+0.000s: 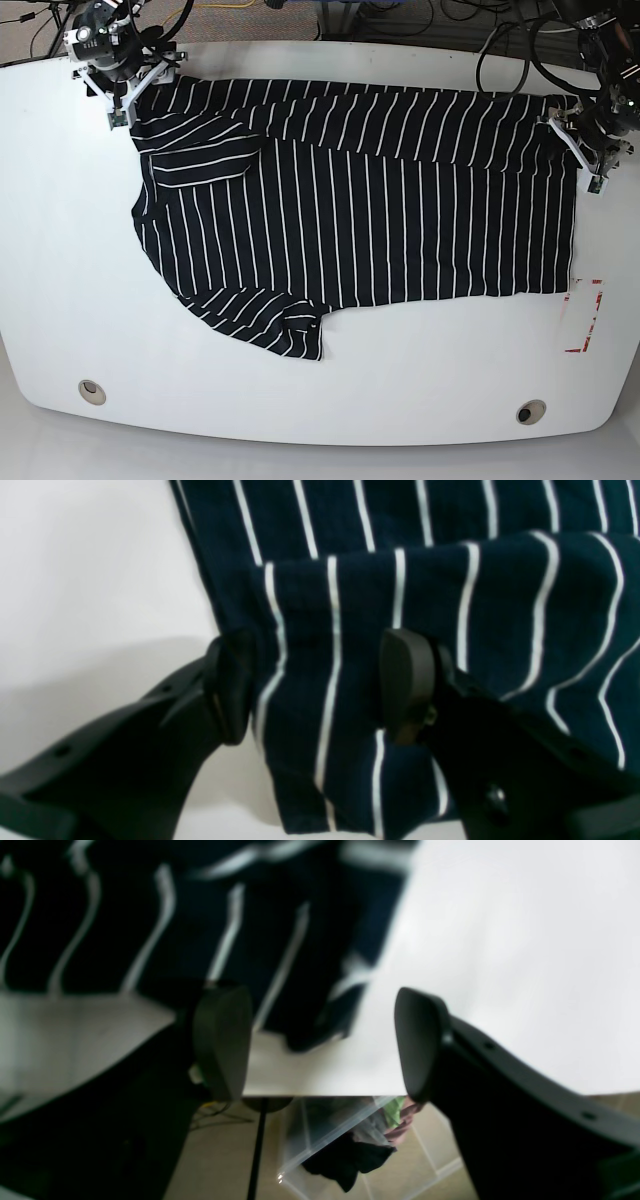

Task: Layout the t-shirt on the table in an organized manner, then fold the t-shirt properly
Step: 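Regrasp the shirt's edge with both grippers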

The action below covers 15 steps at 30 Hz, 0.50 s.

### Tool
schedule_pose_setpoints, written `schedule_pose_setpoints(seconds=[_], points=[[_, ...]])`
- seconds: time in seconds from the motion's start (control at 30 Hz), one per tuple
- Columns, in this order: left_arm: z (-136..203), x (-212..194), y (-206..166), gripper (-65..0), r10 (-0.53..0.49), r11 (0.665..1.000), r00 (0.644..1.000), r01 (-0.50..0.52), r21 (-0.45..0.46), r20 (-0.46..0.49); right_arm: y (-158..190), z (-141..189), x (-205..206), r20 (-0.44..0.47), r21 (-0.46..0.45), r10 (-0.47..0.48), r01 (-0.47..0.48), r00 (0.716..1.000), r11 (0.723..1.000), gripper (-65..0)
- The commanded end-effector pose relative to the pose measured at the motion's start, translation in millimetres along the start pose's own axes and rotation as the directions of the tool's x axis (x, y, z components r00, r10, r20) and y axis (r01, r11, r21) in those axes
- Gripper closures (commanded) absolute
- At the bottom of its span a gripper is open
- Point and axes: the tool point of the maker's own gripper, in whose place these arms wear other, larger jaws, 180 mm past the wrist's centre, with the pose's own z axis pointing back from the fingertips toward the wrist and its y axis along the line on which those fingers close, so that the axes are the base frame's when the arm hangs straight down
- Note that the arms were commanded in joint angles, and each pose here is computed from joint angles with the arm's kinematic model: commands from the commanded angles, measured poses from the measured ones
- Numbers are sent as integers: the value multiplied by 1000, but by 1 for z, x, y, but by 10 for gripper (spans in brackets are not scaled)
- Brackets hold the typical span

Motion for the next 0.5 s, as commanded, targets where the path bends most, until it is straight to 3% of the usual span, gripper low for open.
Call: schedule_pose_setpoints(seconds=[0.0,0.47], points=[[7,8,6,-358,-20,1000,999,20,14,28,-8,4,16,47,-26,12,-11,999,1000,-430],[10,-33,-9,-358,-10,1000,998,9,-9,-54,-8,-4,35,86,-15,-6,7,996,1000,-428]])
